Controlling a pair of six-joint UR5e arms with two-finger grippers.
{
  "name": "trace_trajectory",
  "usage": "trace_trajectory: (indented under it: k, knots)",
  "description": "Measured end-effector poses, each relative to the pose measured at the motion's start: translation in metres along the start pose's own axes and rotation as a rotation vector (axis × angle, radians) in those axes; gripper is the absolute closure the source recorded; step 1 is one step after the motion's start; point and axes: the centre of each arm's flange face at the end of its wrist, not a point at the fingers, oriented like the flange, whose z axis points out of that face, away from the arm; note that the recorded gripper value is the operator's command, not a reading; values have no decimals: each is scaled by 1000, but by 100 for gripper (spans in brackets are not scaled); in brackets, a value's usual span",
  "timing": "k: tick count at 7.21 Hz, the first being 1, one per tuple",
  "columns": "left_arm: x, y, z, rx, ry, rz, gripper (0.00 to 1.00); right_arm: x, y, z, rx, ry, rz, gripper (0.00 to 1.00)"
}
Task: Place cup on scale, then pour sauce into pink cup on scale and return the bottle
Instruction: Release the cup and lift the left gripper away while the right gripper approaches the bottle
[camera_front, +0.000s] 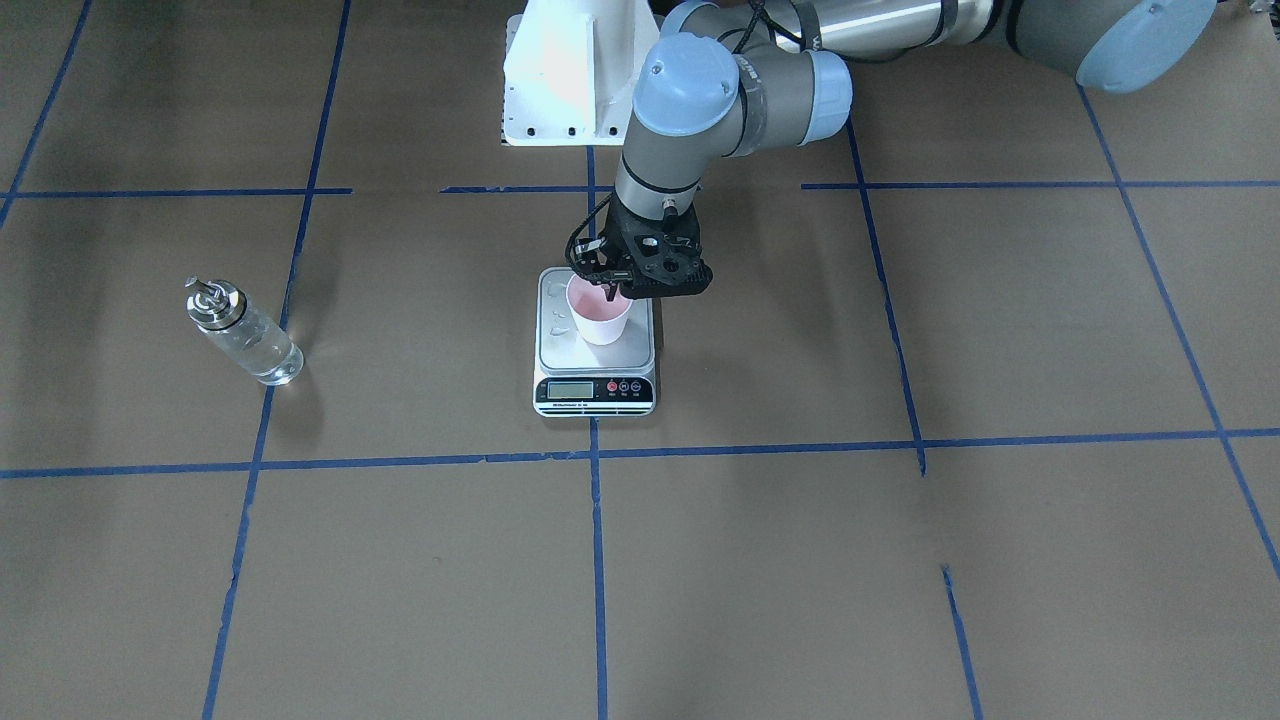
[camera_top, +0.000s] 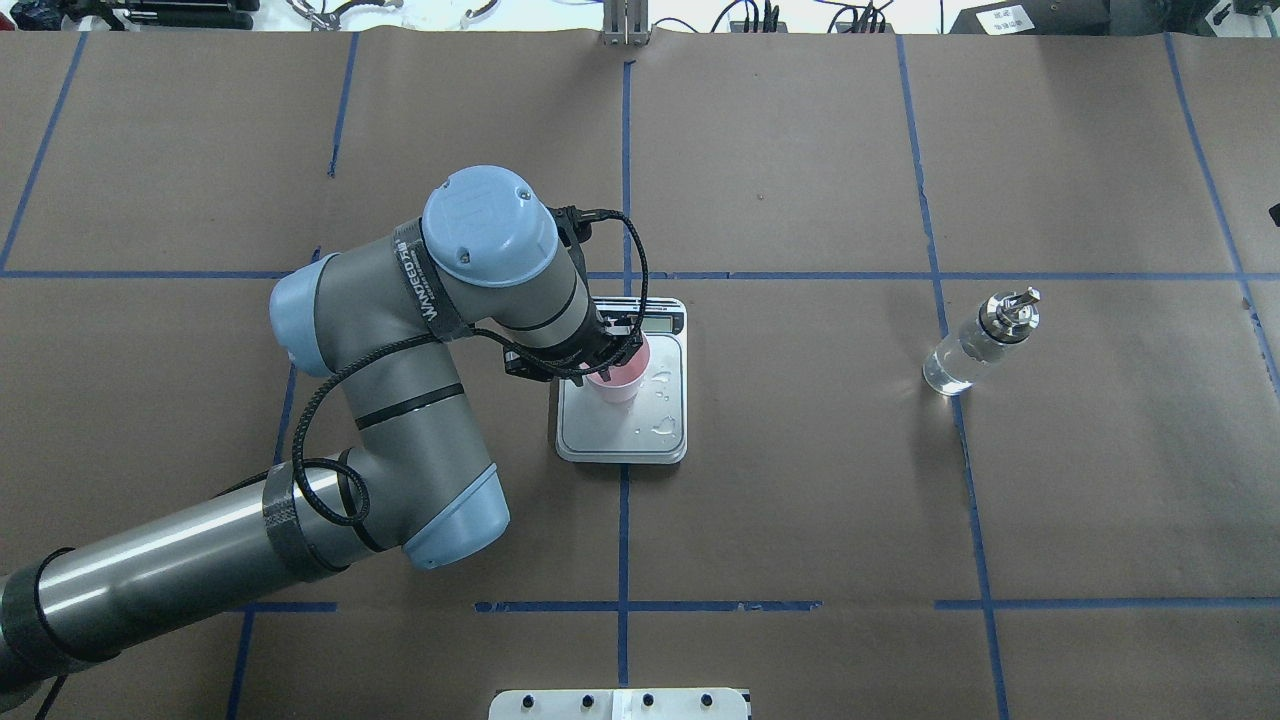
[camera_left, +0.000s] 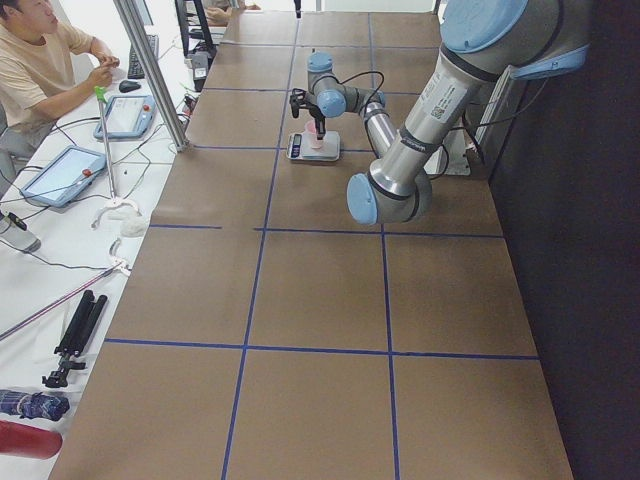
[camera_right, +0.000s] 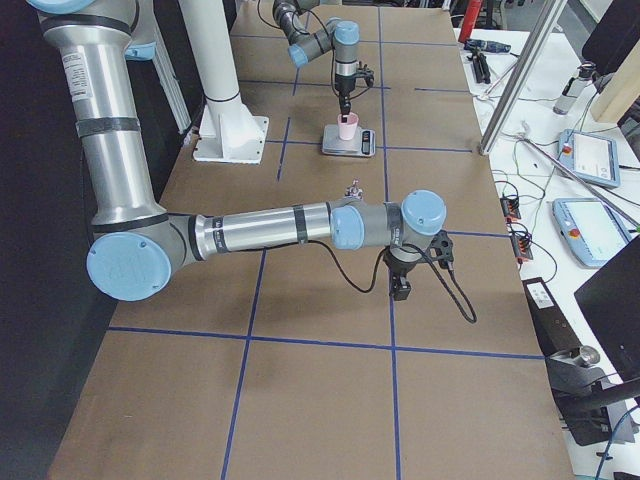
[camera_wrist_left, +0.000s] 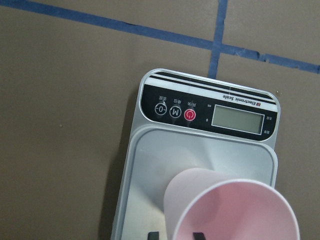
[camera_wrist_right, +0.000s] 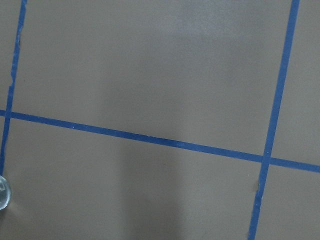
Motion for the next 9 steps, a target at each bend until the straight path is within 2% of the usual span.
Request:
trace_trajectory:
  k: [1,3,5,7,9]
  knots:
    - [0,0,-7,8,15,6,36,-4,-1,-2,5,-11,-6,0]
    - [-12,-11,-54,55,70,15,36,-18,-5,-4,40,-56,5,0]
    - [-61,-14,-123,121,109,63,36,-60,-5,18,124,-97,52,0]
    - [-96,-30,-164,183,94,92,36,-86,26,40,228,-168,16,0]
    - [-104,-38,-171,199,86,90,36,-123,76,51,258,-229,-2,0]
